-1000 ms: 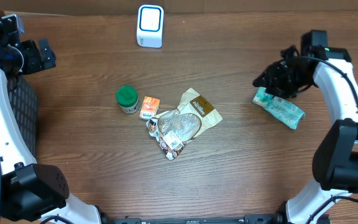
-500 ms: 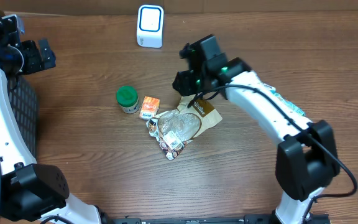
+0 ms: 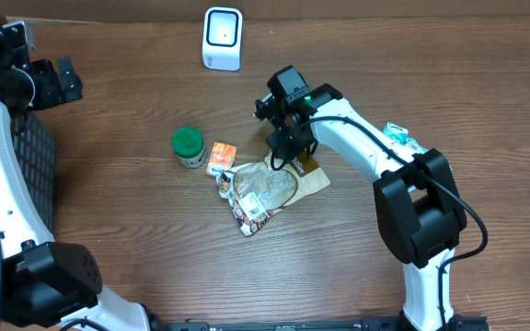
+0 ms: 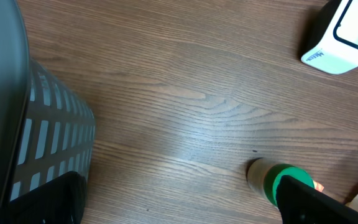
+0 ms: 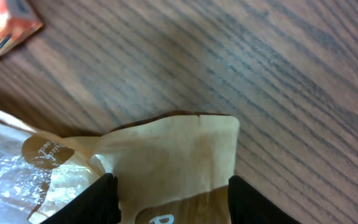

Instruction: Scan the item barcode

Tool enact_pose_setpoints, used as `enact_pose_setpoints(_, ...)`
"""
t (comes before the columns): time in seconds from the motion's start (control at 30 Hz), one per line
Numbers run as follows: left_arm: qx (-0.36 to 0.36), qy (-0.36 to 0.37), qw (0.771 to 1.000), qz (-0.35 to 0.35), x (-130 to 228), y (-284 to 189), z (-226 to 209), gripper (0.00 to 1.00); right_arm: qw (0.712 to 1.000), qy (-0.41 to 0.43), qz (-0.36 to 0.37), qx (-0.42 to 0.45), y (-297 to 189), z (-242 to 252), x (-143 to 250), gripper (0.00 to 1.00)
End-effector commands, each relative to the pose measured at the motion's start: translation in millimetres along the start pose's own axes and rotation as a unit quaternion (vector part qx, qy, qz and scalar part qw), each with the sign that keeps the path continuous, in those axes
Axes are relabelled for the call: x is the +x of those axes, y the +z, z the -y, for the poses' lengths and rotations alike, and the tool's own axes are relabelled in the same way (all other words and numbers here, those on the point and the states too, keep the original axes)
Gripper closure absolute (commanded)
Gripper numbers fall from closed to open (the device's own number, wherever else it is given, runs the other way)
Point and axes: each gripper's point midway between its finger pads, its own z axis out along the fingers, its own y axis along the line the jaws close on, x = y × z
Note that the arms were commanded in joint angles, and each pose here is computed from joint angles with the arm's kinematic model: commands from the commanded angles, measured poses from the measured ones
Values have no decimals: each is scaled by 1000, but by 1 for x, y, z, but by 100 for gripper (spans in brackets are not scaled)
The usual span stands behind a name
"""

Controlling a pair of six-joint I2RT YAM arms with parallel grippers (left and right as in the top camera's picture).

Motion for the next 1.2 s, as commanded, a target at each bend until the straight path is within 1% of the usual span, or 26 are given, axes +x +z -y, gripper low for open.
enact_pose_setpoints(0.0,2,17,1000,0,-1,2,3,0,1000,-1,-19,2,-6,-2,5,44)
enact_pose_setpoints(0.07,2,17,1000,0,-1,2,3,0,999,27,-42,-1,-6,-2,16,43)
enact_pose_setpoints(0.2,2,17,1000,0,-1,2,3,0,987,116,-114,-2,-12,1,54,41)
enact_pose_setpoints(0.27,2,17,1000,0,-1,2,3,0,978,144,-148,-33,-18,-4,72,40)
enact_pose_setpoints(0.33,2,17,1000,0,-1,2,3,0,967,168,-169,-96,-26,-20,82,40)
enact_pose_setpoints(0.4,2,17,1000,0,-1,2,3,1,958,166,-168,-161,-32,-40,80,40)
enact_pose_setpoints(0.43,2,17,1000,0,-1,2,3,0,954,138,-159,-215,-38,-58,76,39)
enact_pose_setpoints(0.53,2,17,1000,0,-1,2,3,0,949,103,-143,-262,-44,-79,70,37)
enact_pose_setpoints(0.63,2,17,1000,0,-1,2,3,1,962,74,-131,-229,-35,-77,63,36)
enact_pose_setpoints(0.77,2,17,1000,0,-1,2,3,0,983,49,-89,-150,-18,-47,44,36)
enact_pose_setpoints(0.83,2,17,1000,0,-1,2,3,1,990,41,-70,-116,-13,-35,35,37)
enact_pose_setpoints(0.9,2,17,1000,0,-1,2,3,0,993,30,-67,-94,-9,-31,33,37)
enact_pose_setpoints(1.0,2,17,1000,0,-1,2,3,0,993,13,-85,-86,-1,-36,44,37)
enact_pose_setpoints(1.17,2,17,1000,0,-1,2,3,1,991,8,-101,-92,4,-45,55,37)
